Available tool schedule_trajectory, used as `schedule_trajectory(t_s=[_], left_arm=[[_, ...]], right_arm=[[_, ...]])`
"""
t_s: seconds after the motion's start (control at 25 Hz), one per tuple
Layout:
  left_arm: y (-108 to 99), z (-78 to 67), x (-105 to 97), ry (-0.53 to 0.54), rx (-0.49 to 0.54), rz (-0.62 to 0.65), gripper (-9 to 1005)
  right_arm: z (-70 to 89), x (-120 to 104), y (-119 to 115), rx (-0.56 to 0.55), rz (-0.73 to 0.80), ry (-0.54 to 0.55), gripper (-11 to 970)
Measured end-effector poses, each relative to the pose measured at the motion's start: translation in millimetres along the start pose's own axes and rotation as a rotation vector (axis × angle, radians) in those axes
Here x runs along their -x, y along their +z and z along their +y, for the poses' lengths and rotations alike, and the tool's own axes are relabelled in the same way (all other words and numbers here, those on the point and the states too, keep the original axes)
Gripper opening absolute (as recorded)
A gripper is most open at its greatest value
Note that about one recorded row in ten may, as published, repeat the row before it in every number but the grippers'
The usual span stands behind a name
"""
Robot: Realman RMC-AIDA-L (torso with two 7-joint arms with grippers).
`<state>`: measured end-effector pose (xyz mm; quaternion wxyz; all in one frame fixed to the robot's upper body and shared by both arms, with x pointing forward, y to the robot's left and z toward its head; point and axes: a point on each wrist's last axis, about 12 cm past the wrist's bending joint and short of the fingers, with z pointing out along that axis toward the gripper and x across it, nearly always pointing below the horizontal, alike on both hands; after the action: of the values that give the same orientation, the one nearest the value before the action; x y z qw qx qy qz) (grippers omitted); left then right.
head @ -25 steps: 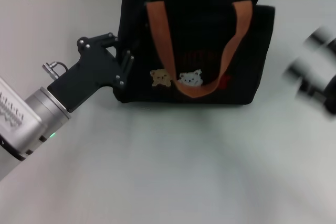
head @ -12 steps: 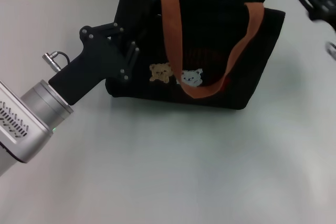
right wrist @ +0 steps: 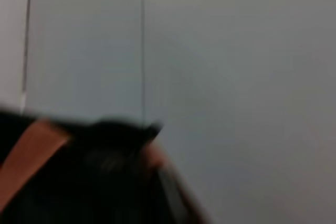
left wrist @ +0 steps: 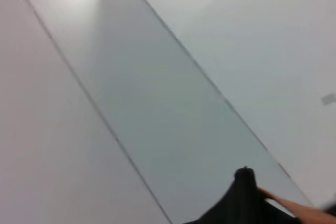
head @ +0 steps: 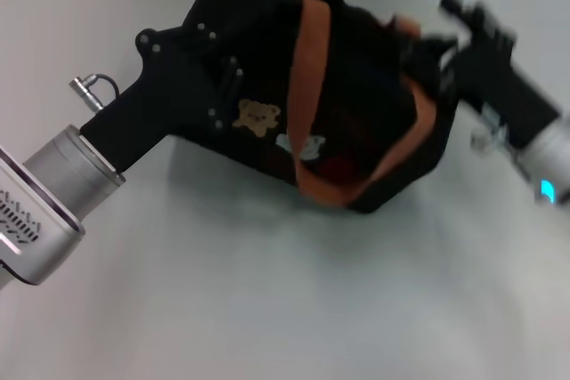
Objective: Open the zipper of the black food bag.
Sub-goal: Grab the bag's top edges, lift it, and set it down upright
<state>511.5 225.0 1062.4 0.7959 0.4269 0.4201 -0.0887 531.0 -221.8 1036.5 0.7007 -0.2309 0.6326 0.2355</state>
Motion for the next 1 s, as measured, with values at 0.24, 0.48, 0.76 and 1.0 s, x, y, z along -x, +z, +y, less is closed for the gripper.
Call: schedule_trajectory(t_s=[0.24, 0.48, 0.76, 1.0], left_arm=[[12.1, -2.7, 5.4, 0.086, -0.076, -0.071, 107], [21.2, -10.5, 15.4, 0.222, -0.149, -0.182, 107], [21.6, -23.1, 20.6, 0.342, -0.211, -0.247, 107], [20.9, -29.1, 22.0, 0.384, -0.205, -0.253, 102]], right_arm=[[18.5, -22.2, -28.4, 0.058, 0.114, 0.027, 830], [29.4, -28.6, -56.0, 0.034, 0.106, 0.086, 829], [30.5, -15.6, -80.1, -0.053, -0.053, 0.114, 829], [26.2, -1.4, -113.9, -0.14, -0.191, 0.037, 830]])
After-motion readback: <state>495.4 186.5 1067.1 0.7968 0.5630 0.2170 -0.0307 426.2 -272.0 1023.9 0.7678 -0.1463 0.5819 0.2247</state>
